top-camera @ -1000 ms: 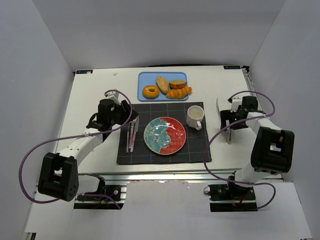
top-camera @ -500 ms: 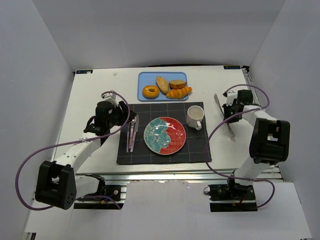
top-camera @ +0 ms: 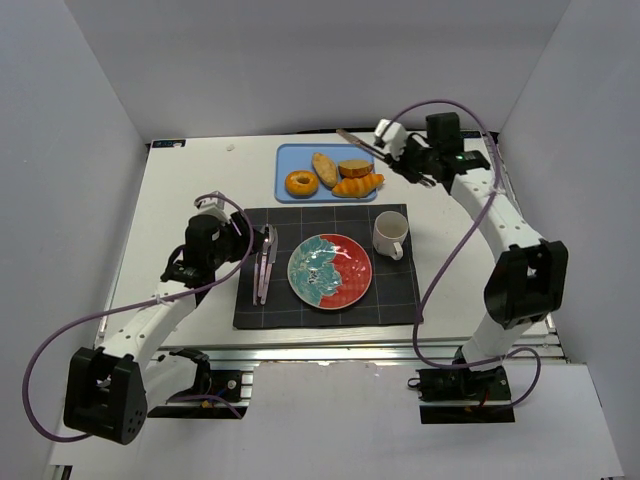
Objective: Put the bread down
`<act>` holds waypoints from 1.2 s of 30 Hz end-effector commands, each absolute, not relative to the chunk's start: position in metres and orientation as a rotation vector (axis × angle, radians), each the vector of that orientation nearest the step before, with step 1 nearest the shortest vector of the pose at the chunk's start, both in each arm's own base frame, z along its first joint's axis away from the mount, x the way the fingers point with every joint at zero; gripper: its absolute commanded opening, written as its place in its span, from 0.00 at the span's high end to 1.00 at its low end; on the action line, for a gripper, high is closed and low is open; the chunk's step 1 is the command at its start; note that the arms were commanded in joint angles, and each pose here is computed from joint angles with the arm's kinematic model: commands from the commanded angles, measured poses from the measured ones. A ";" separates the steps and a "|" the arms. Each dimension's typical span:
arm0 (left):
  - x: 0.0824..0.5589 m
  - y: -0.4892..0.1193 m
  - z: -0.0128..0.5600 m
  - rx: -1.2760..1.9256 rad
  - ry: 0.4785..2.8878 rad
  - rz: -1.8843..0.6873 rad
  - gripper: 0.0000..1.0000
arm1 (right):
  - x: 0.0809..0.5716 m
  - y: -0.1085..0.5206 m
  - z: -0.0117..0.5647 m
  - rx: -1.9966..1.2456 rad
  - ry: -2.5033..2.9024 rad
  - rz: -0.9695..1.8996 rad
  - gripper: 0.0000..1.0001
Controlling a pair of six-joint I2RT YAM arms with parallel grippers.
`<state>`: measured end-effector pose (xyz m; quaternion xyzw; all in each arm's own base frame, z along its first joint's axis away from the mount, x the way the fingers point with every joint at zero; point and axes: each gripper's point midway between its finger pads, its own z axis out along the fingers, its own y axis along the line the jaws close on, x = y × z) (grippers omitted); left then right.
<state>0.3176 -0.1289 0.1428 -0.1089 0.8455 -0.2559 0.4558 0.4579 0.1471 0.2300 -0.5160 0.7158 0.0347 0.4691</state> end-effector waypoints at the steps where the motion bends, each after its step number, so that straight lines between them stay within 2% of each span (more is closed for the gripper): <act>1: 0.317 -0.125 0.149 -0.285 2.064 -0.612 0.36 | 0.465 0.180 0.227 -1.465 1.647 0.019 0.69; 4: 0.316 -0.123 0.151 -0.286 2.063 -0.605 0.36 | 0.466 0.208 0.225 -1.541 1.588 -0.015 0.63; 9: 0.313 -0.118 0.148 -0.293 2.076 -0.574 0.36 | 0.473 0.245 0.216 -1.638 1.538 -0.019 0.59; 19: 0.302 -0.109 0.139 -0.319 2.092 -0.534 0.36 | 0.480 0.273 0.190 -1.746 1.528 -0.036 0.52; 36: 0.303 -0.108 0.139 -0.311 2.097 -0.518 0.36 | 0.486 0.292 0.155 -1.821 1.541 -0.066 0.51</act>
